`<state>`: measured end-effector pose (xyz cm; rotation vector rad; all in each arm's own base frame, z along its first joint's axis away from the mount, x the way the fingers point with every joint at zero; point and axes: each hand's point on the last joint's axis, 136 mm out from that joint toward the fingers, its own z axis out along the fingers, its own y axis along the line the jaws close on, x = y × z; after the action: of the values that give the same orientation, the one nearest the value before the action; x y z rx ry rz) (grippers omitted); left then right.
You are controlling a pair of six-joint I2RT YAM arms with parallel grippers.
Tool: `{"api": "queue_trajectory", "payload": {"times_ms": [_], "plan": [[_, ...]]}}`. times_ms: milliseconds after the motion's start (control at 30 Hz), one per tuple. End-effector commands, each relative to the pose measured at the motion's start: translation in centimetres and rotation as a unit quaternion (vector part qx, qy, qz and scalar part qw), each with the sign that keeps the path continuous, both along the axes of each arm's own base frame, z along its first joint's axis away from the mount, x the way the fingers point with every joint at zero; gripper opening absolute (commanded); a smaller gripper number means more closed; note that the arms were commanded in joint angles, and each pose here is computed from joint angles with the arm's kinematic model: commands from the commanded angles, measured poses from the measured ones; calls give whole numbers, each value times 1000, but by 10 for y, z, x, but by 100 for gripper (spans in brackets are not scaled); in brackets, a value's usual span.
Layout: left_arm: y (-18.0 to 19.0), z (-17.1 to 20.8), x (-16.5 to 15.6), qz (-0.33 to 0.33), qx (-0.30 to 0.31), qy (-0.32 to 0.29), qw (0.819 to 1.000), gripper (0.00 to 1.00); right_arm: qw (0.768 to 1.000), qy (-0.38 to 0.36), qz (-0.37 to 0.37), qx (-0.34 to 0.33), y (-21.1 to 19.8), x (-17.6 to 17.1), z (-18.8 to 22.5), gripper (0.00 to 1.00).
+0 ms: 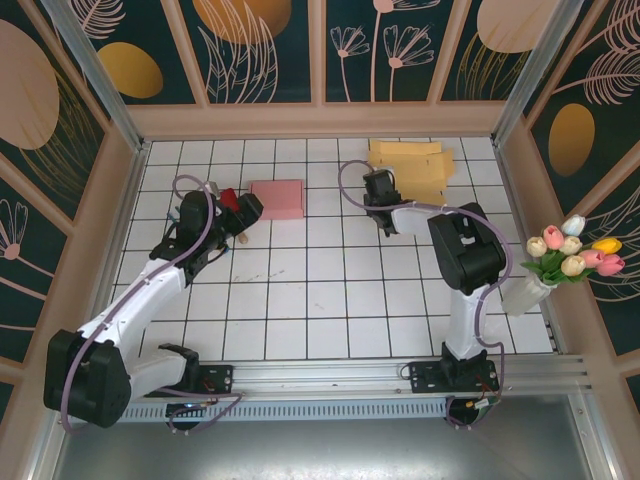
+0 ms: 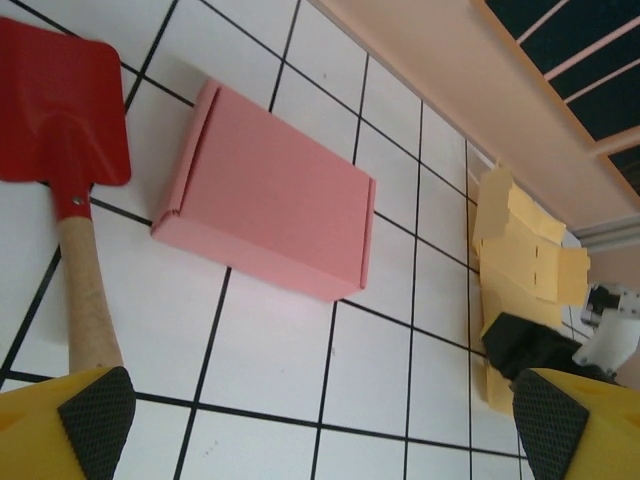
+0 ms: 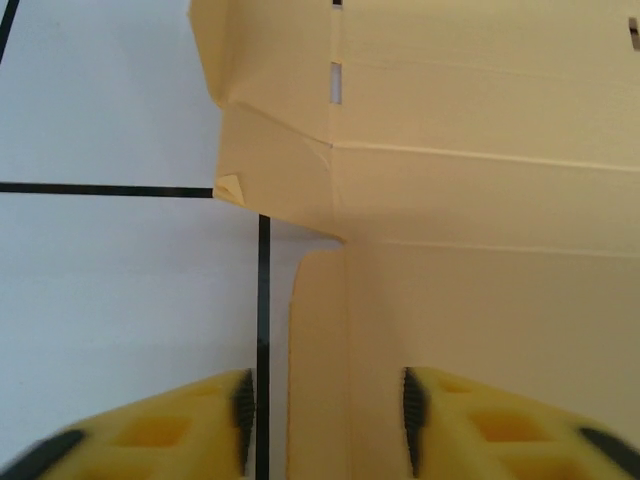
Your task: Fold the paper box
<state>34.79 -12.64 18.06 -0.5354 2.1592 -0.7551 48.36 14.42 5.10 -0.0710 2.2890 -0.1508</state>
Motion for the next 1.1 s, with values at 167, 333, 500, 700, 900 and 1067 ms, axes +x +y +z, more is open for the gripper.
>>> {"api": "queue_trajectory", "payload": {"times_ms": [167,333,500,700,900,1067], "plan": [[8,15,-15,-3,-1,-51,999,99,1000,0,3,3,-2,7,-2,7],[11,21,-34,-3,-21,-59,998,98,1000,0,4,6,-2,4,-8,0],[24,22,-56,8,-6,-63,998,99,1000,-16,-2,11,-7,-1,-1,0],[25,10,-71,1,-12,-67,998,99,998,-38,1,54,-8,-29,32,0],[17,4,-70,-9,-46,-71,996,98,993,-44,3,109,-9,-77,56,0],[12,-3,-68,-11,-68,-73,995,98,987,-49,12,151,-8,-125,60,0]]}}
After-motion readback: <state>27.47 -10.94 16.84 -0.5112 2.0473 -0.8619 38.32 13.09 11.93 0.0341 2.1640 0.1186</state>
